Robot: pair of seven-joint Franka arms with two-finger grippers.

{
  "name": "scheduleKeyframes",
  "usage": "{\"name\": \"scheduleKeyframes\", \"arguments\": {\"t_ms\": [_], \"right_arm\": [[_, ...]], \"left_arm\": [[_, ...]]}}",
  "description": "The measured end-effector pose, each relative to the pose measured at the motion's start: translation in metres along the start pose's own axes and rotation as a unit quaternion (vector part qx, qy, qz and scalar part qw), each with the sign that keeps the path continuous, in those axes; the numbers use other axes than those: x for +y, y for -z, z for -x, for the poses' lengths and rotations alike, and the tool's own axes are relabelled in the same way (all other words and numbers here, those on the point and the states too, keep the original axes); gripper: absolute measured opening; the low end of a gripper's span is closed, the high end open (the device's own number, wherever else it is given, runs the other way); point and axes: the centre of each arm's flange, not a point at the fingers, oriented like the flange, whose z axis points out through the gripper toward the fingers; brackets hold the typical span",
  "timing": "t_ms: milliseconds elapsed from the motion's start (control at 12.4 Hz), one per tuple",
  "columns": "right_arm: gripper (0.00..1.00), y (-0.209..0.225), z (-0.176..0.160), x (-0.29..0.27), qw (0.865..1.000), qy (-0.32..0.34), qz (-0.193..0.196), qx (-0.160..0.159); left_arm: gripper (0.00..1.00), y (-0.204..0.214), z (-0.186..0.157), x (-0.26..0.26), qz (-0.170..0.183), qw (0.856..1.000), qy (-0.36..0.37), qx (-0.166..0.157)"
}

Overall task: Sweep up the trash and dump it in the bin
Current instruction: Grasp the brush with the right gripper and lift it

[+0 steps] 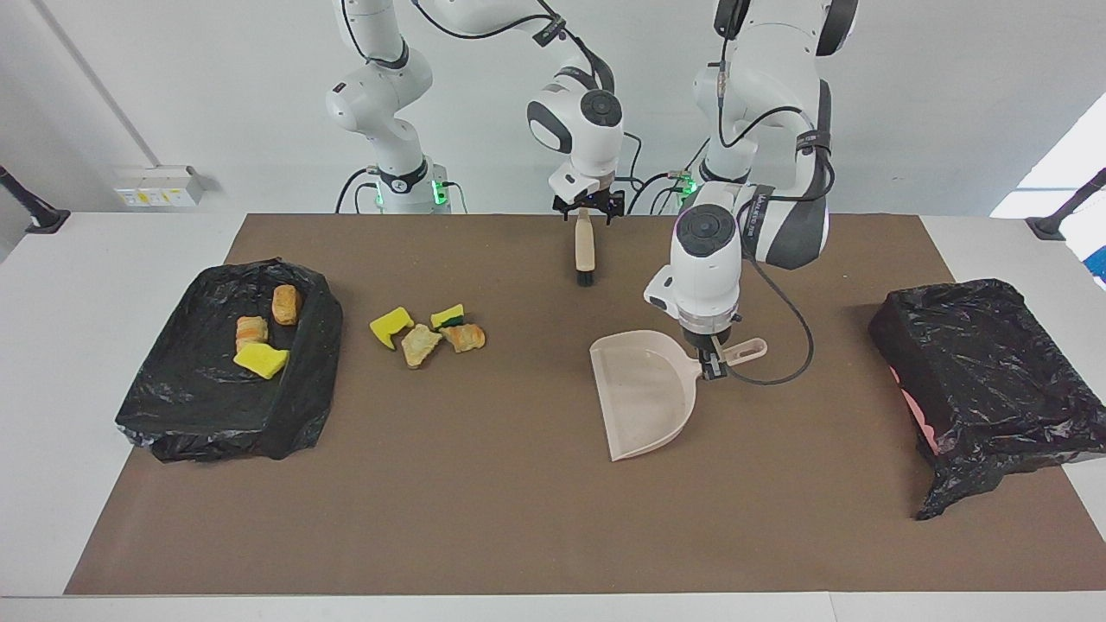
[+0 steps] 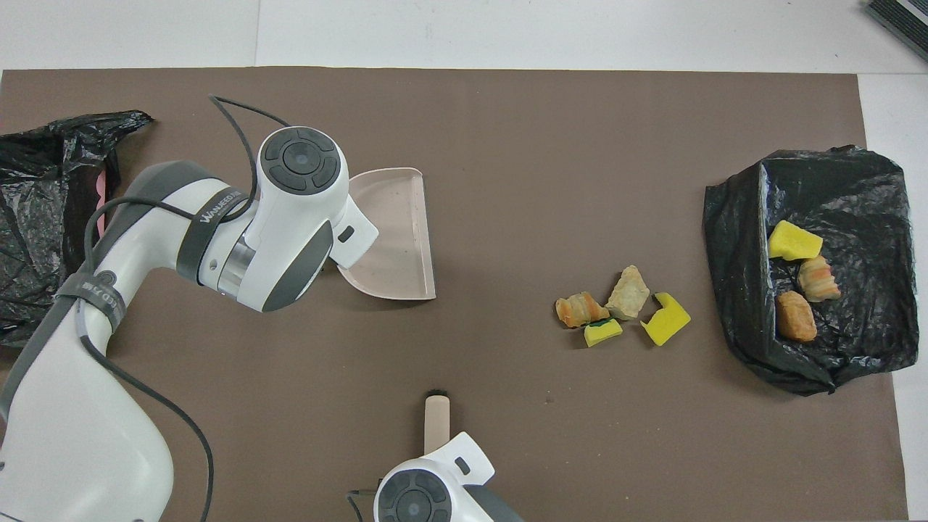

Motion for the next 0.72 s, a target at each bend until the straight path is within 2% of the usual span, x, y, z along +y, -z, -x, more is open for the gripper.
{"name": "scheduleKeyframes", "arguments": {"t_ms": [322, 403, 483, 644, 725], "right_arm": [[1.0, 0.011, 0.008, 0.003, 1.0, -0.002, 0.015, -0.01], [0.93, 0.012, 0.011, 0.002, 1.0, -0.004, 0.013, -0.012], [0.91, 0.011, 0.019, -0.001, 1.0, -0.006, 0.013, -0.013], [0.76, 0.009, 0.035, -0.006, 1.0, -0.008, 0.014, -0.014], [0.74, 0.008, 0.039, -0.007, 1.0, -0.007, 0.013, -0.014]], "left_arm": [[0.31, -0.001, 0.002, 0.007, 0.005, 1.0, -0.005, -0.003], [0.31, -0.002, 0.002, 0.009, 0.008, 1.0, -0.006, -0.005], [0.31, -0.003, 0.002, 0.012, 0.014, 1.0, -0.007, -0.009], [0.31, -0.003, 0.001, 0.019, 0.023, 1.0, -0.012, -0.015], [0.31, -0.003, -0.001, 0.024, 0.024, 0.999, -0.016, -0.016]]}}
